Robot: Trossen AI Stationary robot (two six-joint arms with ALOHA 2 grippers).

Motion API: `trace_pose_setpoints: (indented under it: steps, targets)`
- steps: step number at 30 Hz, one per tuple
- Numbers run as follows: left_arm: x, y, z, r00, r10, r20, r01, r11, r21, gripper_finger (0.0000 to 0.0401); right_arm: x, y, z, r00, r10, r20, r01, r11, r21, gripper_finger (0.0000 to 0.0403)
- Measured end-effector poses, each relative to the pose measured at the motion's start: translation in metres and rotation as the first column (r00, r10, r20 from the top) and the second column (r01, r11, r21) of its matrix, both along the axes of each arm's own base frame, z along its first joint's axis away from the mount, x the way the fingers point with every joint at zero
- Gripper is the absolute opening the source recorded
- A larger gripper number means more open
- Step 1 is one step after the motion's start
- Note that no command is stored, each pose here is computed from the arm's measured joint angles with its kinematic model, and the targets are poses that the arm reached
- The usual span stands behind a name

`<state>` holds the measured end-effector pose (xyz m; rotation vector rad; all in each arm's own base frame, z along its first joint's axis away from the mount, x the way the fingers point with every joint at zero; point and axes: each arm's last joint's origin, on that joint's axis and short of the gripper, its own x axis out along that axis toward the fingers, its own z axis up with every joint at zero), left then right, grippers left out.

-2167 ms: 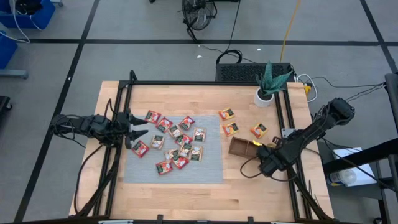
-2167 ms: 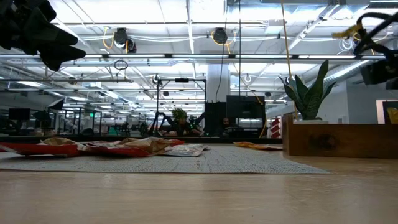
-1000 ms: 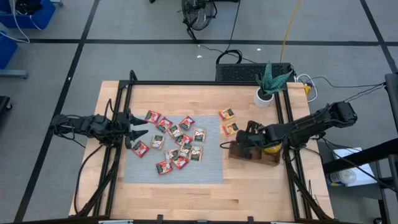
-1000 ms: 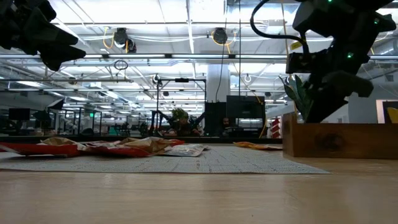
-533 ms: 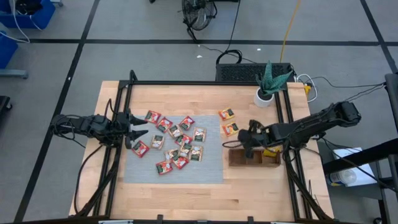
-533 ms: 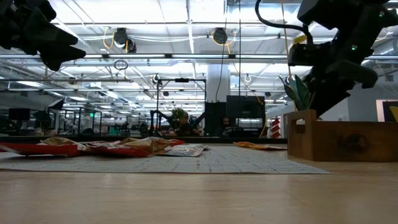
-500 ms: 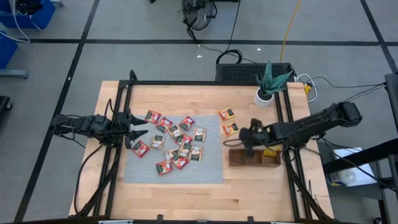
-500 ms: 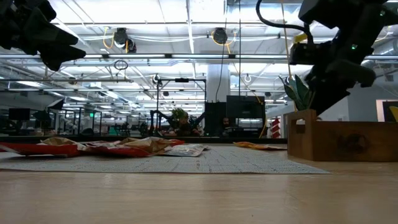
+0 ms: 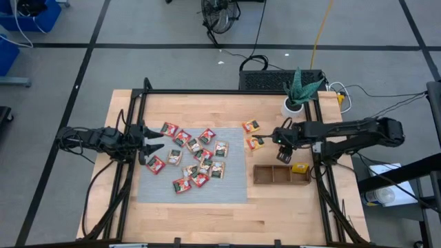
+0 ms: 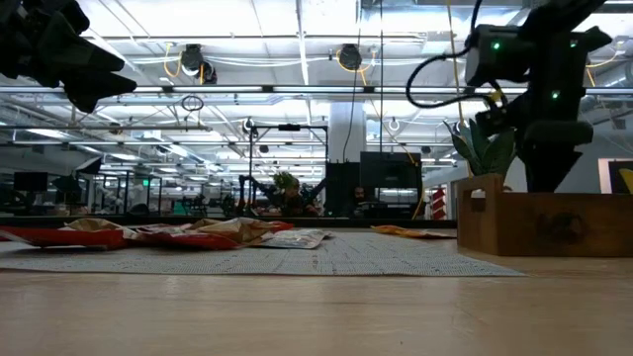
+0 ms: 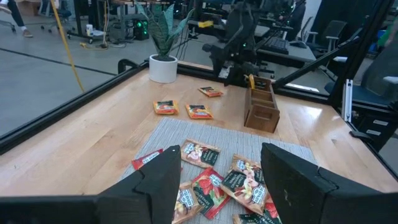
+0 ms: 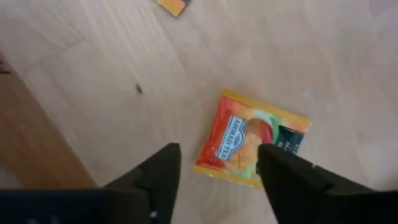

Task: Pick & Place Tea
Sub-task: Put the yellow tea bag into the right section of the wooden organizer

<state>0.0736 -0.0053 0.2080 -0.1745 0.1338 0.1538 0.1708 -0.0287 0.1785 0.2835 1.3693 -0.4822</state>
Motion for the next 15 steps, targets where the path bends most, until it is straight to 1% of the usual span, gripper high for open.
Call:
trace_pose_setpoints:
  steps: [3,5,10,15]
  targets:
    - [0.0,0.0,0.0,1.0,0.0,0.0,0.0,1.0,0.0,0.0223,0.006,-0.004,-0.009,0.999,0.009,-0.035,-0.01,1.0,-0.011,0.0233]
    - [0.0,0.0,0.0,1.0,0.0,0.0,0.0,1.0,0.0,0.0223,0.009,-0.008,-0.015,0.997,-0.003,-0.071,0.003,1.0,-0.005,0.024]
    - [0.0,0.0,0.0,1.0,0.0,0.0,0.0,1.0,0.0,0.0223,0.011,-0.019,-0.03,0.987,-0.046,-0.155,0.048,0.999,0.009,0.0234]
    - [0.0,0.0,0.0,1.0,0.0,0.0,0.0,1.0,0.0,0.0223,0.014,-0.028,-0.039,0.981,-0.086,-0.174,0.09,0.996,0.017,0.0217]
